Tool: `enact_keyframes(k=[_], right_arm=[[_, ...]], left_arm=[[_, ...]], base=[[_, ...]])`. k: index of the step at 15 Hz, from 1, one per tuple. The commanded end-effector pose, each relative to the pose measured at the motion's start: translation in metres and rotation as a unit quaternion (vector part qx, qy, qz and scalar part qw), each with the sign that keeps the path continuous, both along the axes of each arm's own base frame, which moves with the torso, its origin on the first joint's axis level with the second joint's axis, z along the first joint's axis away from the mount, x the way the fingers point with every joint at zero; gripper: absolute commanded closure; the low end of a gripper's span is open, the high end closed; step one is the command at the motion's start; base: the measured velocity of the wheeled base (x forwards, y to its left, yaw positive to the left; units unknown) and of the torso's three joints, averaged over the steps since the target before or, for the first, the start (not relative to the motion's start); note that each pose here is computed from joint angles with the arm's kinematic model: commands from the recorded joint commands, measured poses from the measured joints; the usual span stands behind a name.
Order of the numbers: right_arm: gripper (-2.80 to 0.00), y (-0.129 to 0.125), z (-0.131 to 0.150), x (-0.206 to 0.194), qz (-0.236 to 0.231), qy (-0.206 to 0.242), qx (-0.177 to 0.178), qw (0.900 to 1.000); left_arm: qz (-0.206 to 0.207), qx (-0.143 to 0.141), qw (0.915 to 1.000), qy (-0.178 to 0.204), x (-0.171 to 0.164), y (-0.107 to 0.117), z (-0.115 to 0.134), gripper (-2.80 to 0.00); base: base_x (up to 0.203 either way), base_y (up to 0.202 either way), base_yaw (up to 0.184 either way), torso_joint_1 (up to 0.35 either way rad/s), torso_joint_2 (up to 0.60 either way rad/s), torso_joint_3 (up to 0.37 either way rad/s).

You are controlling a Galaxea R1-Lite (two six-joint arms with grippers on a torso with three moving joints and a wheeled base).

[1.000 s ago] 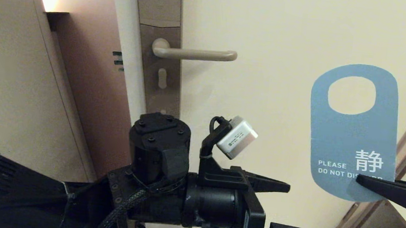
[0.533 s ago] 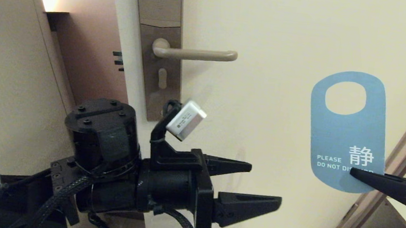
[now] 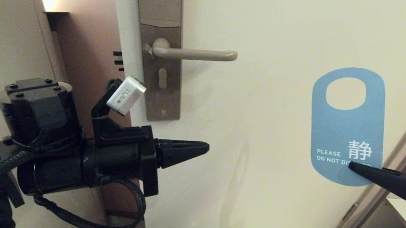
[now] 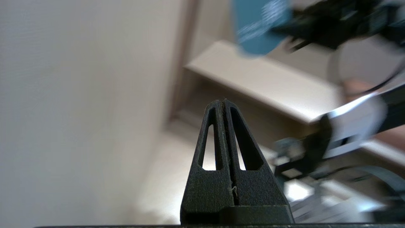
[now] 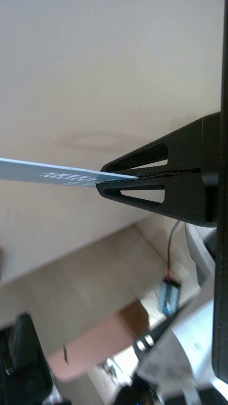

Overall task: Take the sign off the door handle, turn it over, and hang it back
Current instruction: Hang the sign back with the other side facing out

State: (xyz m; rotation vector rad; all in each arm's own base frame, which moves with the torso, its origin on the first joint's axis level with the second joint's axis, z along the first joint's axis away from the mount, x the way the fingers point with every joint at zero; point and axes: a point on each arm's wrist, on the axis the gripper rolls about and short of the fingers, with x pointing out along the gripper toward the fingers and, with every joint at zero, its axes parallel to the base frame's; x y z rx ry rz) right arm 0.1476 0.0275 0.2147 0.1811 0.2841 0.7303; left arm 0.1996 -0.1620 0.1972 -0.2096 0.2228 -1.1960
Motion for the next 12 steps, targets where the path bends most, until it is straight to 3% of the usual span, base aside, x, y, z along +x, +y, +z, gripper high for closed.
enact_keyframes(k=[1,7,9,12], right_arm=[[0.00,0.000,-0.002,0.004,-0.011,0.003,-0.003,1.000],[0.00,0.000,-0.005,0.003,-0.023,0.003,-0.006,1.000],[0.00,-0.001,-0.005,0.004,-0.035,0.003,-0.009,0.999],[0.00,-0.001,-0.006,0.005,-0.039,-0.006,-0.009,0.999]], left_arm=[[0.025,0.012,0.9993,-0.027,-0.001,0.018,0.003,0.00],[0.102,0.032,0.9936,-0.036,-0.014,0.054,0.006,0.00],[0.139,0.041,0.9889,-0.031,-0.021,0.065,0.009,0.00],[0.196,0.077,0.9763,-0.049,-0.025,0.088,0.005,0.00]], base=[[0.000,0.000,0.000,0.000,0.00,0.000],[0.000,0.000,0.000,0.000,0.00,0.000],[0.000,0.000,0.000,0.000,0.00,0.000],[0.000,0.000,0.000,0.000,0.00,0.000]])
